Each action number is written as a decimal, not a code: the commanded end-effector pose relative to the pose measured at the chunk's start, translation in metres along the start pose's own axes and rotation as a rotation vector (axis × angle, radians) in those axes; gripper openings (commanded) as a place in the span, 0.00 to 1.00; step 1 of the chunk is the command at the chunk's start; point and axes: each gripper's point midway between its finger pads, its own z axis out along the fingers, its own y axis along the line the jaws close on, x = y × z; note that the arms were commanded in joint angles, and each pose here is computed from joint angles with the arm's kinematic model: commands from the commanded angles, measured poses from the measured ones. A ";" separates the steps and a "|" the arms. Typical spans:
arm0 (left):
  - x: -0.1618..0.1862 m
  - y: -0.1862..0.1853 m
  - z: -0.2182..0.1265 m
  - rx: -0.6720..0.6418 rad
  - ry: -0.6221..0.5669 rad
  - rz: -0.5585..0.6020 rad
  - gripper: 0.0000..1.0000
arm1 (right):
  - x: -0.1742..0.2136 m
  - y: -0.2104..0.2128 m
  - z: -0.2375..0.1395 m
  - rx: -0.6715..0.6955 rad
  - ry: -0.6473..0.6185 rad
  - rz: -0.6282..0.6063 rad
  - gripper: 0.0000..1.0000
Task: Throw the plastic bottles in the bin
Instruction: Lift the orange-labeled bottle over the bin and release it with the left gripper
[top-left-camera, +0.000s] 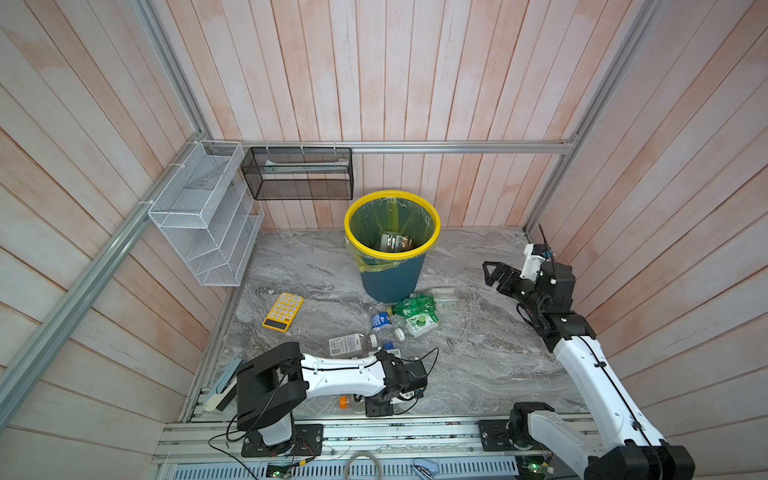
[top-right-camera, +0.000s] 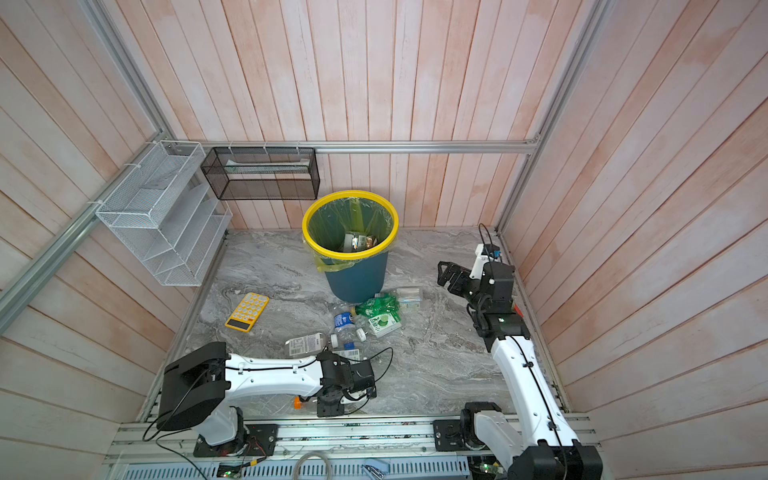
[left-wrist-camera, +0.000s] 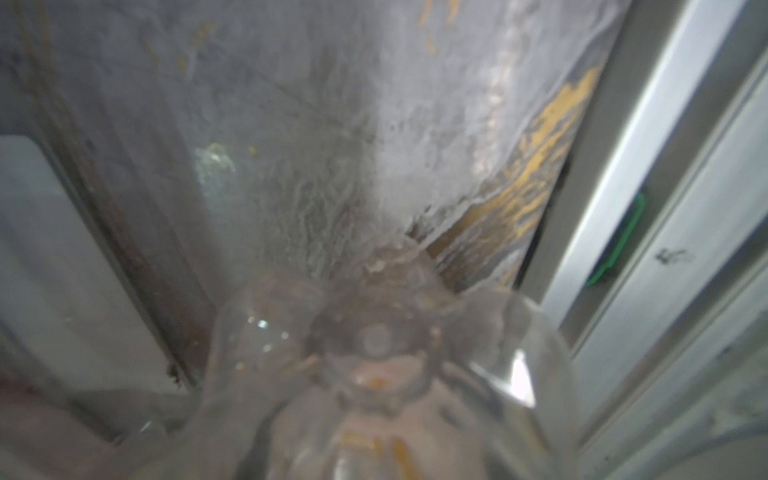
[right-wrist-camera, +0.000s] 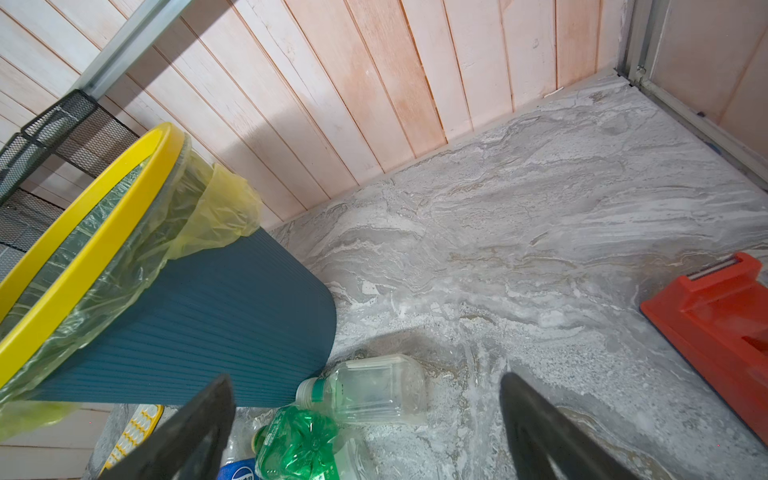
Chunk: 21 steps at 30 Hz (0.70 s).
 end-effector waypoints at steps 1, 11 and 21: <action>-0.021 0.003 -0.014 -0.001 -0.091 -0.017 0.49 | -0.001 -0.002 -0.004 0.000 -0.011 -0.001 0.99; -0.047 0.053 -0.150 -0.247 -0.613 -0.277 0.48 | 0.006 -0.010 -0.005 0.019 -0.007 0.015 0.99; 0.063 0.132 -0.413 -0.900 -1.472 -0.643 0.48 | 0.007 -0.009 -0.012 0.008 -0.031 0.035 0.99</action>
